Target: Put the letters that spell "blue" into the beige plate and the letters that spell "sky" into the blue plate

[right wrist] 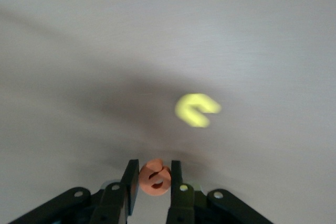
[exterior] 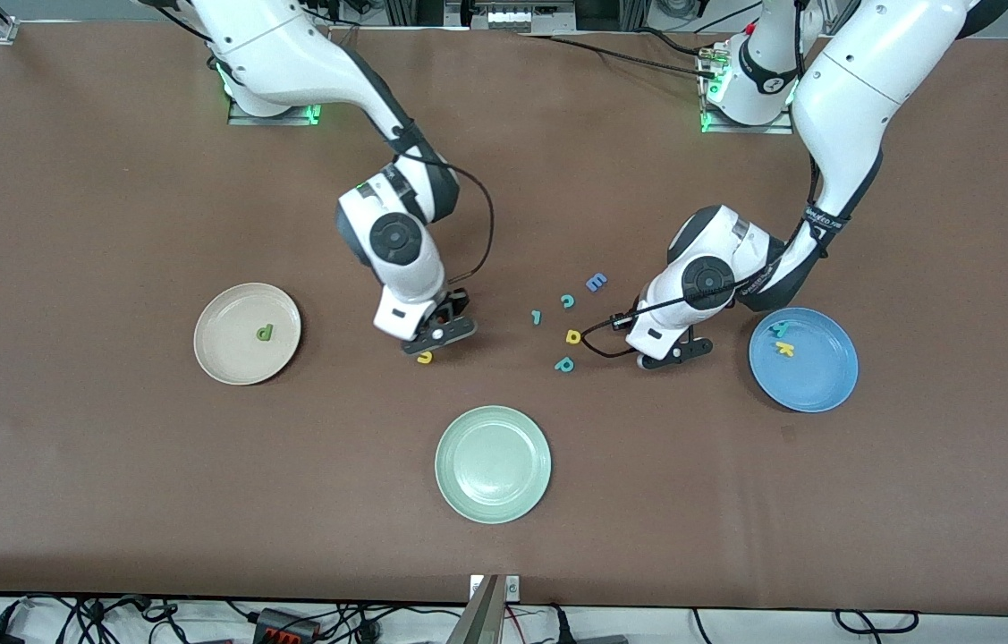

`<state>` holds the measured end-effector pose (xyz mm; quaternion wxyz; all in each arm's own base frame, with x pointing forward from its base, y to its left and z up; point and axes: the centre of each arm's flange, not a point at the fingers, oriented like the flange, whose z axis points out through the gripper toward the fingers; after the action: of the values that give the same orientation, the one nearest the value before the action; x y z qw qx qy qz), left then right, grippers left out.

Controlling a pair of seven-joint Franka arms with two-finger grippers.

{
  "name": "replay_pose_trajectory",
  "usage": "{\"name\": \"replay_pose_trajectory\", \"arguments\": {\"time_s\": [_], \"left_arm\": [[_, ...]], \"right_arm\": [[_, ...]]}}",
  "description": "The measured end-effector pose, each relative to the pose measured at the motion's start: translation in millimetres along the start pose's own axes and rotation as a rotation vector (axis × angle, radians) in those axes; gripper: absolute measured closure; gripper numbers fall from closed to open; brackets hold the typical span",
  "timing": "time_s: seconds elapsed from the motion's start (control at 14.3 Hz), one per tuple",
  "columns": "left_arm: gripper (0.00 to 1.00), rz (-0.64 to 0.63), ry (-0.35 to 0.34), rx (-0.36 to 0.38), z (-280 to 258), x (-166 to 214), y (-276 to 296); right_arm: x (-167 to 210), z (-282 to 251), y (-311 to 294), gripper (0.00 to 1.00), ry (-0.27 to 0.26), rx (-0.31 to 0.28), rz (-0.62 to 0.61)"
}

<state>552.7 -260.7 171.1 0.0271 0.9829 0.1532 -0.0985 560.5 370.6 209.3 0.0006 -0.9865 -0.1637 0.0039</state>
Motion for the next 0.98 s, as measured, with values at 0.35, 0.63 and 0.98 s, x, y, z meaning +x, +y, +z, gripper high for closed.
{"name": "replay_pose_trajectory", "arguments": {"time_s": [0.35,0.63,0.98], "left_arm": [[0.78,0.002,0.004,0.067,-24.8,12.6,-8.8],[0.78,0.114,0.027,0.231,-113.9,43.3,-26.6],[0.78,0.448,-0.042,0.231,-142.2,119.7,-145.7]], "right_arm": [[-1.7,-41.9,168.7,0.72,-0.184,-0.03,0.171],[-26.7,-20.2,233.4,0.72,-0.272,-0.017,0.226],[-49.8,-8.7,318.8,0.72,-0.301,-0.015,0.245]]}}
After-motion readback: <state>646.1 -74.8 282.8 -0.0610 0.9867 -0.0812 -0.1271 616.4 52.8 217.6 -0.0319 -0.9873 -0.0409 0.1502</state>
